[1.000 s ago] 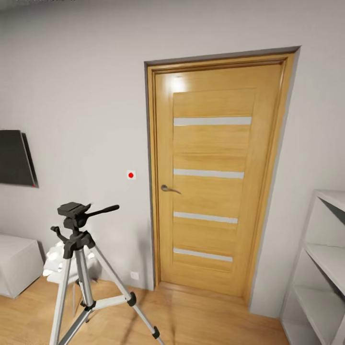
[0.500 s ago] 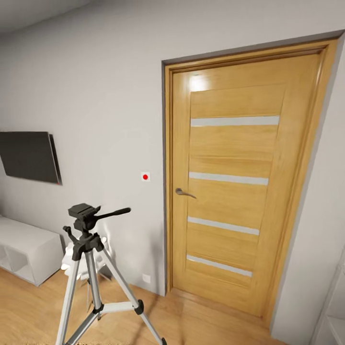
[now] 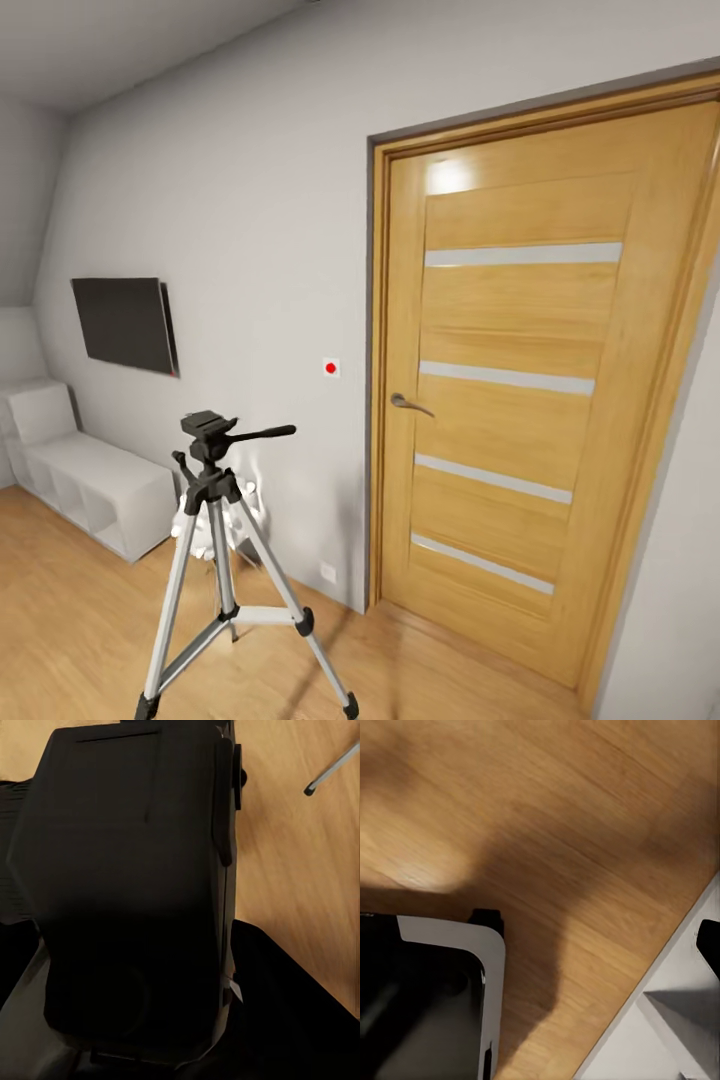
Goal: Attach the digital camera to the camera tripod in the bedroom.
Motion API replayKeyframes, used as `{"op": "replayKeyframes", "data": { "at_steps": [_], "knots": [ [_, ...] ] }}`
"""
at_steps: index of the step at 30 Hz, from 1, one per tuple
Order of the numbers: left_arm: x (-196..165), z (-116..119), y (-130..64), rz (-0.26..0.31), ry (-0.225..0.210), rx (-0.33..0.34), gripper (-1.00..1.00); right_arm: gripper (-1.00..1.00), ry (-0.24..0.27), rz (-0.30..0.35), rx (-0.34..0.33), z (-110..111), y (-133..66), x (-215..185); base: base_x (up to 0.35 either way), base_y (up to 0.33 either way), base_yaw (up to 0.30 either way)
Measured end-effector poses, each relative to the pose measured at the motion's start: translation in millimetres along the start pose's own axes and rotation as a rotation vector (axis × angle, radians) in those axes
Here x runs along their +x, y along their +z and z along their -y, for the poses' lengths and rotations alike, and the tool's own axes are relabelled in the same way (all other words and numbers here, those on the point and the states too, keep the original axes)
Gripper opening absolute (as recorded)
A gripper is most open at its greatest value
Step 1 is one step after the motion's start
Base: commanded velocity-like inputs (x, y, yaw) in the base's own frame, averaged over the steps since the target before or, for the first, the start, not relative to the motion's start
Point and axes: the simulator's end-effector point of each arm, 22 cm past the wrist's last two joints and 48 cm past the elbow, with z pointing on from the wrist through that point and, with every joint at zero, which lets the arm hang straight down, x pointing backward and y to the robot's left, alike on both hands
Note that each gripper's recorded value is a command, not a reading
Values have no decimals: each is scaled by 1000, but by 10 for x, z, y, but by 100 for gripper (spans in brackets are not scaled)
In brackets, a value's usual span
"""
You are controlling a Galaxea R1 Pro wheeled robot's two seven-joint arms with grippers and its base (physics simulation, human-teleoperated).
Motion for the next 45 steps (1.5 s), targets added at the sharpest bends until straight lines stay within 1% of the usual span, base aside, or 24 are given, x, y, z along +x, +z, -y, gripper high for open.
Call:
{"op": "replayKeyframes", "data": {
  "at_steps": [10, 18, 28, 36, 45],
  "knots": [
    [-25, -5, -7, 5, -4, 1, -100, 100, 0, 5, 0, 2, -9, -16, -55, -269, 269],
    [-51, -12, -11, 10, -9, 1, -100, 100, 0, 8, -1, -4, -13, -27, -2, -71, 219],
    [-58, -17, -13, 12, -9, 1, -100, 100, -3, 11, 3, 23, -19, -35, 38, -6, 29],
    [-60, -21, -15, 12, -9, 1, -100, 100, -8, 25, 5, 36, -24, -63, 251, -79, 1],
    [-60, -22, -14, 12, -10, 0, -100, 100, -9, 21, 2, 16, -20, -55, 270, -168, 0]
  ]
}}
